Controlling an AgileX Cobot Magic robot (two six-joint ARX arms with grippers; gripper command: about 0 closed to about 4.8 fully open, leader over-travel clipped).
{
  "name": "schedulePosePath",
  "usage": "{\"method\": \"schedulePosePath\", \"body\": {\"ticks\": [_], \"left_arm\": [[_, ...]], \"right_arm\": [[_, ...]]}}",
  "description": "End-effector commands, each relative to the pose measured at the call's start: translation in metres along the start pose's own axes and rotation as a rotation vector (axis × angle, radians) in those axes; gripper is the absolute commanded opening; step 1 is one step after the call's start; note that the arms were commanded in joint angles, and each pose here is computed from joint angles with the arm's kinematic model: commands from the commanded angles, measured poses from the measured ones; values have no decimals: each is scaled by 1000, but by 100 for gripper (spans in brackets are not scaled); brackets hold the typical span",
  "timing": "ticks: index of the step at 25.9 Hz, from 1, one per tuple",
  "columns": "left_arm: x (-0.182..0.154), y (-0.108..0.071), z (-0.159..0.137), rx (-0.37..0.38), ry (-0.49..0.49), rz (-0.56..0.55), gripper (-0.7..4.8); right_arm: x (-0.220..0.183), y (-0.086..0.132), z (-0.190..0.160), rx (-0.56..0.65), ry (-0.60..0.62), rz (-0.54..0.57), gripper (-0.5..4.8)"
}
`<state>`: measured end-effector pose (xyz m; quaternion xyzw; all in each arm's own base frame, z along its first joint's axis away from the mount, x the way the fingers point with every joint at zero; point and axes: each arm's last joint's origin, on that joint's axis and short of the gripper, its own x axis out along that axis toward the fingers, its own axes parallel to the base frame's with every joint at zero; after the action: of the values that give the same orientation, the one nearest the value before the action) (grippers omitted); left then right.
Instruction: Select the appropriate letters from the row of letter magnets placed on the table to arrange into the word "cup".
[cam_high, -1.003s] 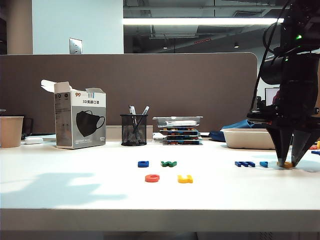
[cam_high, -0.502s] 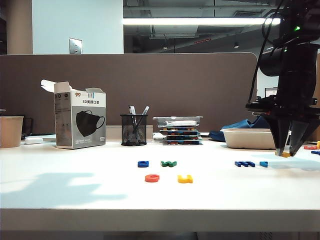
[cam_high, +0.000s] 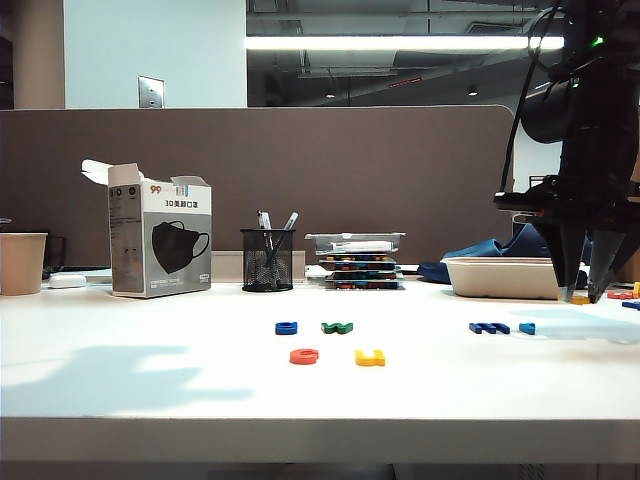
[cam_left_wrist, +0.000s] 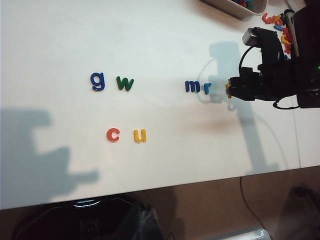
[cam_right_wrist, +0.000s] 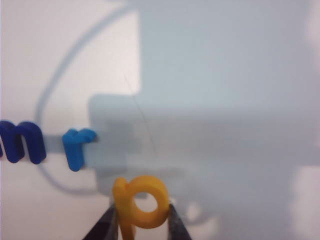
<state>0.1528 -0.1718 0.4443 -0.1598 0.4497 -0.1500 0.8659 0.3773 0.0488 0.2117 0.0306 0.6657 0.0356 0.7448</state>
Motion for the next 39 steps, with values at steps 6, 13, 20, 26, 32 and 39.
{"method": "schedulePosePath", "body": {"ticks": [6, 13, 20, 26, 32, 39], "left_arm": [[-2, -1, 1, -4, -10, -12, -5], [-2, -1, 1, -4, -11, -11, -5], [-2, -1, 1, -4, -11, -11, -5], [-2, -1, 1, -4, -11, -11, -5], [-2, -1, 1, -4, -11, -11, -5], [-2, -1, 1, -4, -10, -12, -5]], "right_arm": [[-4, 15, -6, -29, 23, 3, 117], [-24, 35, -14, -29, -28, 19, 117], [-28, 48, -31, -19, -45, 31, 117], [-23, 65, -38, -18, -47, 38, 117], [-21, 96, -46, -34, -73, 38, 117], [-18, 107, -50, -34, -72, 39, 116]]}}
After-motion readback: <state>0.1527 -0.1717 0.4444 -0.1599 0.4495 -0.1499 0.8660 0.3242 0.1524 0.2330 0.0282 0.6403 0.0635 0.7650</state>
